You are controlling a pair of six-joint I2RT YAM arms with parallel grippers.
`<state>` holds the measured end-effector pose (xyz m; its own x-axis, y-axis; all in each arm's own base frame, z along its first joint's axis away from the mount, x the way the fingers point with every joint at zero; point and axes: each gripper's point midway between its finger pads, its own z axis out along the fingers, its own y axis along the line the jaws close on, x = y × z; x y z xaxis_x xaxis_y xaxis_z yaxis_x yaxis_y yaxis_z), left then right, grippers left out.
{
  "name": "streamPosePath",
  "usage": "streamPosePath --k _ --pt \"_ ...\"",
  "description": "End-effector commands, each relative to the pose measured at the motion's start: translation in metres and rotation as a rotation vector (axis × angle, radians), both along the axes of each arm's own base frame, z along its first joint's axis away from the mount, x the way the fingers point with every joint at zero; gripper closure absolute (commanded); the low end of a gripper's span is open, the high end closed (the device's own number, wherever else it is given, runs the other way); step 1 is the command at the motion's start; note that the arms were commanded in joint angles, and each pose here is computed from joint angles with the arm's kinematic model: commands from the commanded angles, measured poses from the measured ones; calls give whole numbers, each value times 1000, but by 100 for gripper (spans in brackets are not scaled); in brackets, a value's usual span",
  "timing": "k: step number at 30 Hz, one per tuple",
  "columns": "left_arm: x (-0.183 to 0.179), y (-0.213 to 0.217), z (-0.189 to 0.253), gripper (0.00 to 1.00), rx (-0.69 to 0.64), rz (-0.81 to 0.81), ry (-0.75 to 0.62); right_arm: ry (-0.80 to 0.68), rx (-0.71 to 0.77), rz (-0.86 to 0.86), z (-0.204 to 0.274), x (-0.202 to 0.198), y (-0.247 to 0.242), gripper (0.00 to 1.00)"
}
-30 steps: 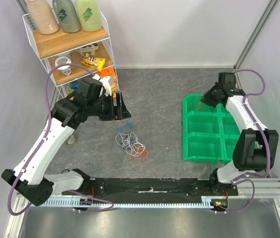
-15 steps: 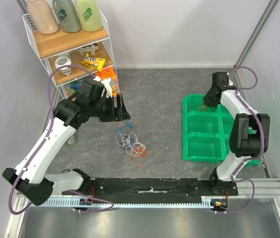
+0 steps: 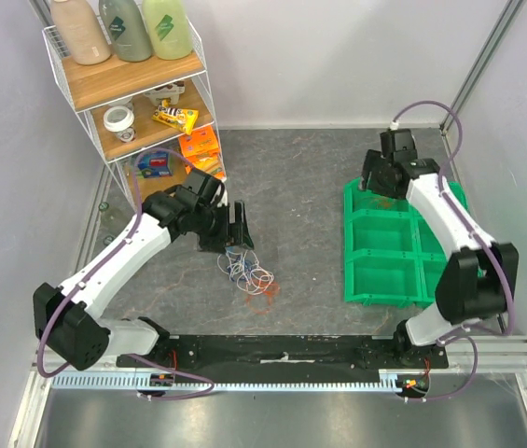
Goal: Untangle the cables
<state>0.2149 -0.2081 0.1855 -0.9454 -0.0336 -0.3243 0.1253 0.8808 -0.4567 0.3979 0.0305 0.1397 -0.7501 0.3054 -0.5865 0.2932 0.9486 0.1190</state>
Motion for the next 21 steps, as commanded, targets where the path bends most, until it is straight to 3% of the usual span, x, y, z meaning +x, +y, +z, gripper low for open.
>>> streamPosePath --k 1,4,8,12,16,21 --pt "-6 -10 -19 18 -68 31 53 -73 -71 235 42 -35 47 26" --pt "-12 -13 -41 20 -89 37 102 -121 -6 511 48 -61 117 26" --pt "-22 -17 -66 18 -104 42 175 -93 200 929 22 -135 218 27" --pt "-23 -11 -90 17 -54 55 216 -79 223 1226 -12 -205 269 27" --pt "-16 -9 -103 19 -15 59 200 -48 204 1305 -45 -236 281 28" --pt "-8 -13 -117 23 2 53 219 -58 95 1273 -70 -228 282 30"
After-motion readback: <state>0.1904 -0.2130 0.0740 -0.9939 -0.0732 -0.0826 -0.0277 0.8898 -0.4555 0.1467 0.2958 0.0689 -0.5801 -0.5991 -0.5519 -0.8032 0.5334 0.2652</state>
